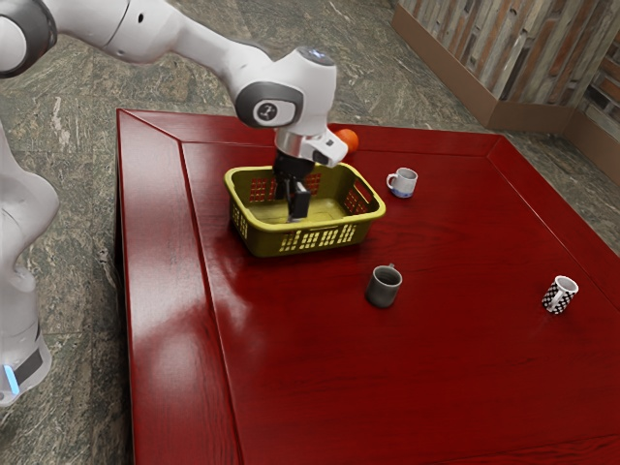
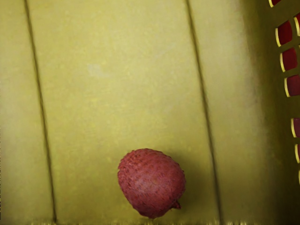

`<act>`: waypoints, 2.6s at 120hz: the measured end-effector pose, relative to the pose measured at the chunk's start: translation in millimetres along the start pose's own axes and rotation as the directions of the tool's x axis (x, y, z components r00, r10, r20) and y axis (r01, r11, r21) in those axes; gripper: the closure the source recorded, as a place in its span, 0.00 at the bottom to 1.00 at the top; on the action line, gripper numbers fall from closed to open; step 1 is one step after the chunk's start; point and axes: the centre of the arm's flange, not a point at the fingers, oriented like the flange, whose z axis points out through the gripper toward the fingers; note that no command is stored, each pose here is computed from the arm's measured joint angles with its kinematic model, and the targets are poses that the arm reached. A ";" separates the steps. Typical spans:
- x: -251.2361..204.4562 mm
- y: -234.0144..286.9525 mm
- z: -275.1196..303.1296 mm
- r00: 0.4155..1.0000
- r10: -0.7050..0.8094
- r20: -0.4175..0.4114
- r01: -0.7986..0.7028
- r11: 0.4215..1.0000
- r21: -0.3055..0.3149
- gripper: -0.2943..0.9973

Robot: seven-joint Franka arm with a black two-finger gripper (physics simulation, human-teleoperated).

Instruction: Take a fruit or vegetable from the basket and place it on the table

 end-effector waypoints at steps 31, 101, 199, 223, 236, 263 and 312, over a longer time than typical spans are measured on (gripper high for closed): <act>1.3 -0.6 -0.7 1.000 0.008 -0.017 -0.008 1.000 -0.004 0.23; 2.8 0.1 7.7 0.999 0.022 -0.039 -0.022 1.000 0.003 0.23; -1.1 -3.2 22.0 0.999 0.016 -0.041 -0.017 1.000 -0.013 0.23; -1.4 -3.3 24.1 0.999 0.015 -0.039 -0.016 1.000 -0.016 0.23; -2.6 -5.1 27.0 0.999 0.009 -0.036 -0.010 1.000 -0.020 0.23; -2.5 -5.9 27.1 0.999 0.007 -0.039 -0.008 1.000 -0.023 0.23; -0.2 -8.0 30.5 0.999 0.004 -0.041 -0.004 1.000 -0.015 0.23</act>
